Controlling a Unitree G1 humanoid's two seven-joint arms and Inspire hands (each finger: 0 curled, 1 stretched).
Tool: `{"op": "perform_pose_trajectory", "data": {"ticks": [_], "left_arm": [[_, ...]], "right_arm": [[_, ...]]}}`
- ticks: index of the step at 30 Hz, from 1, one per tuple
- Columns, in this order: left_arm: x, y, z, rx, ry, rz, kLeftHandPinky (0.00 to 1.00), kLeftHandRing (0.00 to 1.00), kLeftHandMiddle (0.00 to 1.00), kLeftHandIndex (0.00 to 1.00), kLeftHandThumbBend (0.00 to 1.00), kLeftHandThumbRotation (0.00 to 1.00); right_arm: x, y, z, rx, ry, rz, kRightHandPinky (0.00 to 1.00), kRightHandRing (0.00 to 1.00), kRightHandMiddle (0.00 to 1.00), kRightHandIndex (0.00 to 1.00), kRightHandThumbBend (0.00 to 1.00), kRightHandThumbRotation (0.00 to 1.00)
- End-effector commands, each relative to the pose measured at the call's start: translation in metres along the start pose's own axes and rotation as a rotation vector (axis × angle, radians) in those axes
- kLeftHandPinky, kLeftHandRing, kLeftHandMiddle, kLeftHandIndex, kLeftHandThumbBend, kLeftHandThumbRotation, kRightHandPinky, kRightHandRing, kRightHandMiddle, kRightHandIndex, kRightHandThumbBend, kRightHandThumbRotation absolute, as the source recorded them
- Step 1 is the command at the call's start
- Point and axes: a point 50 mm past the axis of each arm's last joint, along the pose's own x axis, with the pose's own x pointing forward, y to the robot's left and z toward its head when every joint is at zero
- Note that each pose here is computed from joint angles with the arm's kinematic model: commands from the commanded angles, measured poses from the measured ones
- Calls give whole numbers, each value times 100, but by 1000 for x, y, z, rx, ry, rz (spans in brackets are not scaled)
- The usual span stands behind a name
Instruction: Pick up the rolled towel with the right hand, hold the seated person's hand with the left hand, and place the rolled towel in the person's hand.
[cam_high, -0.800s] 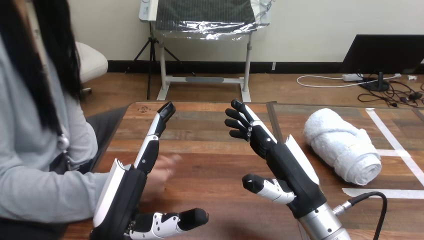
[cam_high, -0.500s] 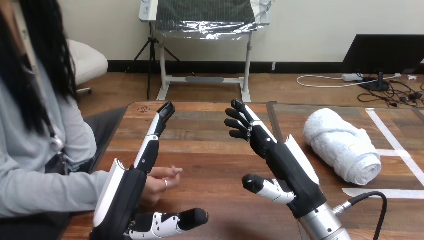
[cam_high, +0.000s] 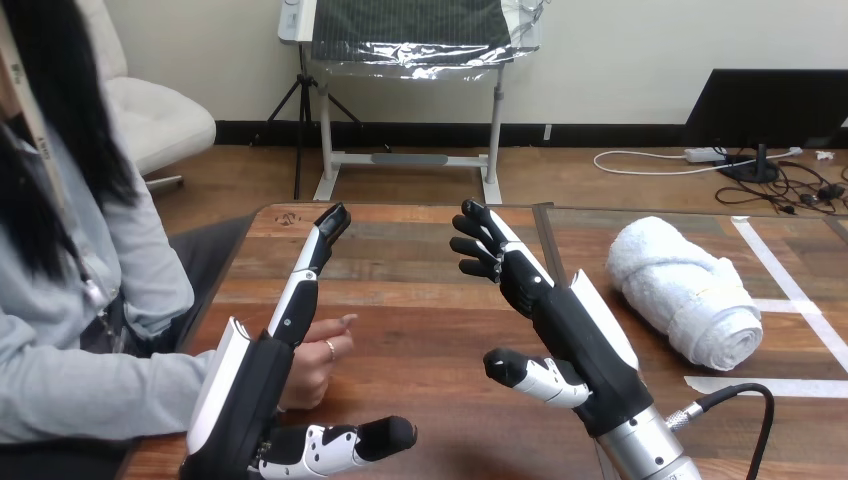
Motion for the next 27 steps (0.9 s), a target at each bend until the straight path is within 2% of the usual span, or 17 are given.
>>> {"op": "perform_pose_trajectory", "data": {"ticks": [1,27], "left_arm": [[13,6,4,21,-69,23,99,100,100,100,100,68],[15,9,4,18,-73,22,97,100,100,100,100,66]], "right_arm": [[18,-10,13,-30,-106,-33,88,92,96,98,100,83],[23,-12,14,-29,-112,-35,89,92,95,98,100,81]]}}
